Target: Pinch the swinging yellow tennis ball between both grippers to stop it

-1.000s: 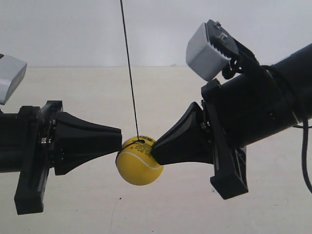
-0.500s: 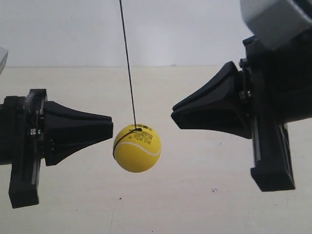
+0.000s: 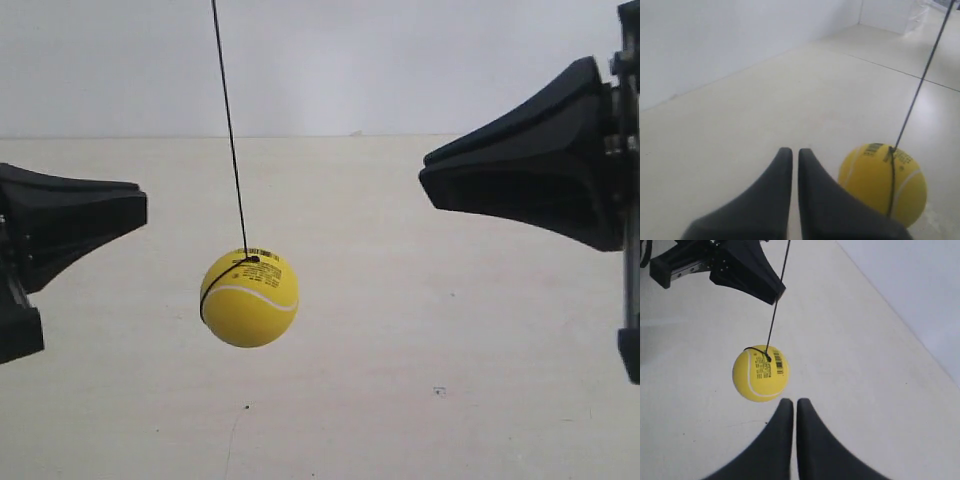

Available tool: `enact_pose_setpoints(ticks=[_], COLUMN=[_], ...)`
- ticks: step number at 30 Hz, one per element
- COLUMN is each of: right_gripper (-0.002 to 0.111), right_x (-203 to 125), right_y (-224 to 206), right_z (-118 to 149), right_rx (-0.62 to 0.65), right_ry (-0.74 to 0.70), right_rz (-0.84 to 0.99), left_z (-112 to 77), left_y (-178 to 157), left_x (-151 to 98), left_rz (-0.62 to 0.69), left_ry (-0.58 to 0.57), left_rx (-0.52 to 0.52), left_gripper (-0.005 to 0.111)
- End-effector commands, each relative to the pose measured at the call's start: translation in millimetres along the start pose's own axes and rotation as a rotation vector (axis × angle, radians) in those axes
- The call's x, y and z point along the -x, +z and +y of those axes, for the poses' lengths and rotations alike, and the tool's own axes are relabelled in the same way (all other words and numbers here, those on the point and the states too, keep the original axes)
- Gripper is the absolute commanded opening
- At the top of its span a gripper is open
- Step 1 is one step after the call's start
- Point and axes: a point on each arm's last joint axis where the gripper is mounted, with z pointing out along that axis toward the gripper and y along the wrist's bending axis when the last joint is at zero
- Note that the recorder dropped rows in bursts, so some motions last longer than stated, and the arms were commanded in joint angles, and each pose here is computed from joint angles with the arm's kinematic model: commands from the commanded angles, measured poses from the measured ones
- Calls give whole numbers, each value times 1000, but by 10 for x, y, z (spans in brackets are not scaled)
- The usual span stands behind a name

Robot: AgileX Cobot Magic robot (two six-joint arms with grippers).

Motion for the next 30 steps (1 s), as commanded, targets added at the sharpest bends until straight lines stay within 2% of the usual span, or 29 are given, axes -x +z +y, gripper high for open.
enact_pose_setpoints(ticks=[1, 10, 14, 20, 25, 30], right_gripper=[0, 0, 0, 0, 0, 0], right_x=[-86, -238, -319, -529, -713, -793], right_y=[-133, -553, -749, -965, -1071, -1029], right_z=[62, 270, 442, 697, 867, 878], right_rx=[-110, -361, -404, -461, -503, -508], right_ry=[-3, -19, -48, -88, -121, -167], right_rz=[-48, -236, -315, -412, -490, -437], left_z=[-34, -222, -310, -478, -570, -651], left_y=[-169, -496, -611, -761, -889, -1011], left_x=[66, 35, 35, 38, 61, 76], left_rz=[-28, -146, -201, -284, -351, -416], left_ry=[-10, 49, 70, 108, 154, 143], left_rx=[87, 137, 130, 66, 62, 57], left_gripper=[5, 5, 5, 5, 5, 5])
